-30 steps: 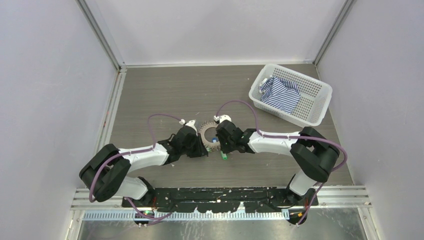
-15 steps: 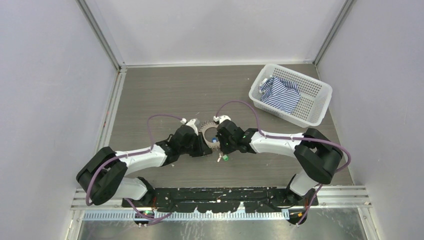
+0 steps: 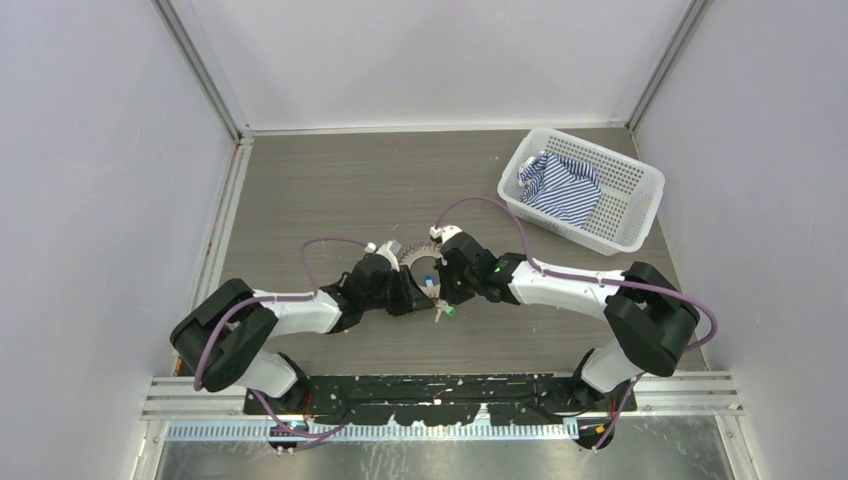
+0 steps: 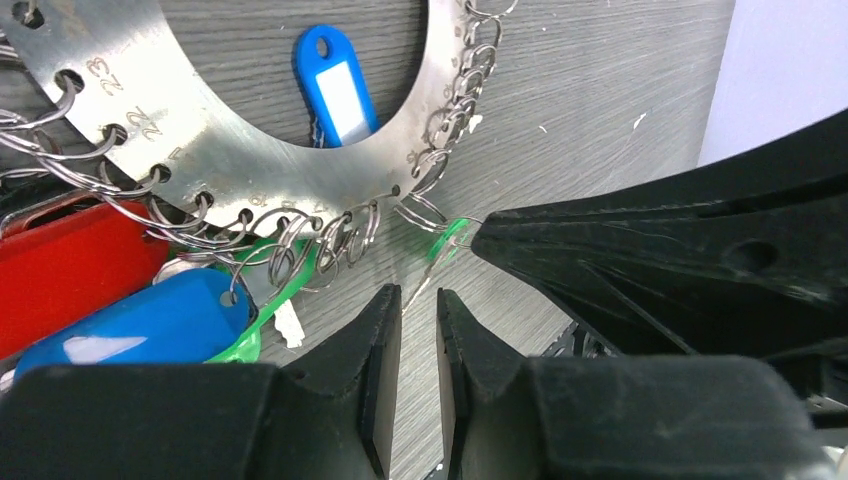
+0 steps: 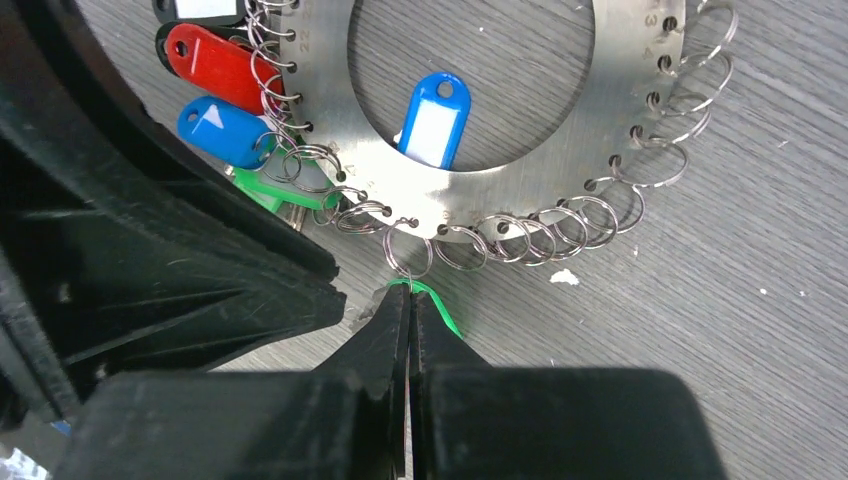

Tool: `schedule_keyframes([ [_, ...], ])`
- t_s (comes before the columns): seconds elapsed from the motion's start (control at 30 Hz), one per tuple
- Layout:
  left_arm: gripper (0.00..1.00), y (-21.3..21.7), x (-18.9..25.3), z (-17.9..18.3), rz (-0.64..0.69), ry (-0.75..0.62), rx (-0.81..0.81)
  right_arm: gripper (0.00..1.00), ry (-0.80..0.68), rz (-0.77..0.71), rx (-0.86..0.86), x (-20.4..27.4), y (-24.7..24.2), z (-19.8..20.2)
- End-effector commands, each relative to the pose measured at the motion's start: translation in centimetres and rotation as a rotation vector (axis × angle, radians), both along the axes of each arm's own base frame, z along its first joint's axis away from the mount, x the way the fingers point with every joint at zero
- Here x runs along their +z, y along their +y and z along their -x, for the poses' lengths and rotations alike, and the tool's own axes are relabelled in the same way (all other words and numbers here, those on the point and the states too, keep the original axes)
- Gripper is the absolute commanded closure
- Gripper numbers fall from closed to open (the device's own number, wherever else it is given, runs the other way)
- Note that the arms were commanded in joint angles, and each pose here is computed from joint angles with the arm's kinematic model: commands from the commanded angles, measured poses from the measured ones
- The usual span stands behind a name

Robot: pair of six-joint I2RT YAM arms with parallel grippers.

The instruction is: Remove the keys from the keyring

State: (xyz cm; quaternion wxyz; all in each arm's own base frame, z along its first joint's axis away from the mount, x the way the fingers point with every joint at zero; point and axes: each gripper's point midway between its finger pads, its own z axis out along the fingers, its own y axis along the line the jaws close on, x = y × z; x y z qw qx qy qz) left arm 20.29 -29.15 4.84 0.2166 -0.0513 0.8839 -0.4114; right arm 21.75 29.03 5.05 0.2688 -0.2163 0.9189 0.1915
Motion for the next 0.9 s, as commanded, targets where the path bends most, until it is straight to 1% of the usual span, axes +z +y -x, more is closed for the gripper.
schedule_keyframes([
  [0.0, 0.79, -0.8, 1.1, -0.9, 0.094, -0.007, 0.042, 0.99, 0.003, -0.048, 0.049, 1.7, 0.6, 0.5],
  [0.13, 0.78, -0.9, 1.7, -1.5, 0.124, 0.007, 0.073, 0.99, 0.046, -0.053, 0.067, 1.1, 0.8, 1.2],
  [0.2, 0.78, -1.0, 1.7, -1.7, 0.144, 0.042, 0.099, 0.99, 0.073, -0.056, 0.067, 0.7, 0.9, 1.6],
  [0.3, 0.78, -1.3, 1.9, -1.9, 0.190, 0.075, 0.114, 0.99, 0.097, -0.029, 0.042, -0.3, 0.4, 1.7],
  [0.5, 0.78, -1.7, 2.0, -1.7, 0.227, 0.152, 0.139, 0.99, 0.117, -0.023, -0.020, -1.2, -0.1, 1.8],
  [0.67, 0.78, -1.2, 2.3, -1.1, 0.207, 0.194, 0.154, 0.99, 0.129, -0.048, -0.059, -2.0, -0.3, 1.8],
  [0.87, 0.77, -1.2, 4.4, -1.5, 0.195, 0.162, 0.151, 0.99, 0.129, -0.056, -0.065, -2.8, -0.5, 1.8],
])
